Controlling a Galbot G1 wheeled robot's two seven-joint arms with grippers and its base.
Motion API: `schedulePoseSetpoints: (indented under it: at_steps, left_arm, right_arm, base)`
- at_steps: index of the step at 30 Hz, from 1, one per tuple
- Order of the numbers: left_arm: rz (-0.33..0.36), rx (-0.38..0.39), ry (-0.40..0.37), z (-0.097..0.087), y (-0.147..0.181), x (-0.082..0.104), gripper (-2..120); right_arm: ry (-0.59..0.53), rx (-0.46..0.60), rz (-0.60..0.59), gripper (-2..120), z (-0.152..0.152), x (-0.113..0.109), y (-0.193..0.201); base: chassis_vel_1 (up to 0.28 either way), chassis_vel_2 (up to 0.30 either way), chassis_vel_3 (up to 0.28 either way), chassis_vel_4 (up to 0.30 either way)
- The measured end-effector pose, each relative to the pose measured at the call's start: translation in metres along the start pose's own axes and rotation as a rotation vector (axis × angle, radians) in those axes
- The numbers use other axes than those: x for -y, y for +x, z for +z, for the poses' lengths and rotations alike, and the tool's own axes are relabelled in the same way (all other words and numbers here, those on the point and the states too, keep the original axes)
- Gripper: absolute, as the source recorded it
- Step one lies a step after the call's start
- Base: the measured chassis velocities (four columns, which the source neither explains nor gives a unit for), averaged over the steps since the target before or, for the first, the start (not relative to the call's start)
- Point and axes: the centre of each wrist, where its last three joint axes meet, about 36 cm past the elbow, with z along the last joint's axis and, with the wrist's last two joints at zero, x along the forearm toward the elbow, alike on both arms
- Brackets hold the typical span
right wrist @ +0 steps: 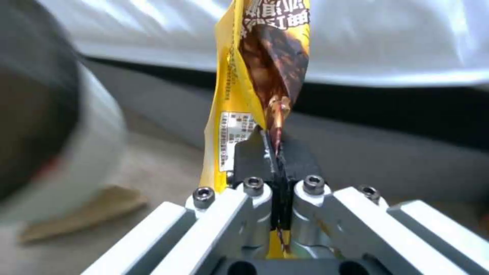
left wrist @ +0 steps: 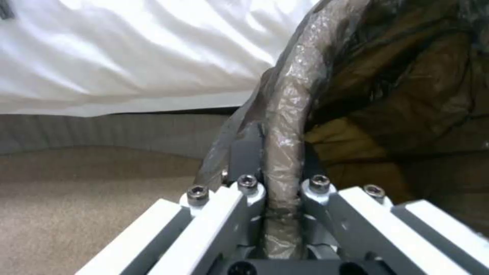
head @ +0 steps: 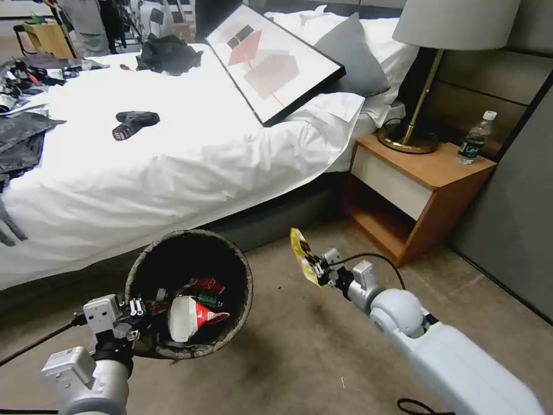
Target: Pick up the trash bin, then pick up the garbage from the floor and place it into the trash bin.
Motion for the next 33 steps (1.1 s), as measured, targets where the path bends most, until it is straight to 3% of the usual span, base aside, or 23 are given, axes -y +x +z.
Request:
schedulePoseSetpoints:
  at_steps: [2,8,12,20,33]
  left_arm:
    - [-0.001,-0.001,-0.003,0.0,0.0,-0.001,2]
    - [0.001,-0.003,-0.007,0.0,0.0,-0.001,2]
    - [0.004,-0.005,-0.006,0.0,0.0,0.0,2]
    - [0.0,-0.005,-0.008,0.001,0.001,0.0,2]
    - [-0.001,-0.005,-0.012,0.0,0.0,-0.001,2]
  right_arm:
    - [0.009,0.048,-0.054,0,-0.029,-0.01,0.009]
    - [0.022,0.096,-0.121,0,-0.06,-0.019,0.018]
    - [0.012,0.118,-0.241,0,-0.088,-0.038,0.022]
    - [0.013,0.127,-0.375,0,-0.099,-0.076,-0.005]
    - [0.029,0.081,-0.44,0,-0.088,-0.106,-0.03]
  base:
    - [0.0,0.0,0.0,0.0]
    - [0.0,0.0,0.0,0.0]
    - [0.0,0.0,0.0,0.0]
    - [0.0,0.0,0.0,0.0]
    - [0.0,0.0,0.0,0.0]
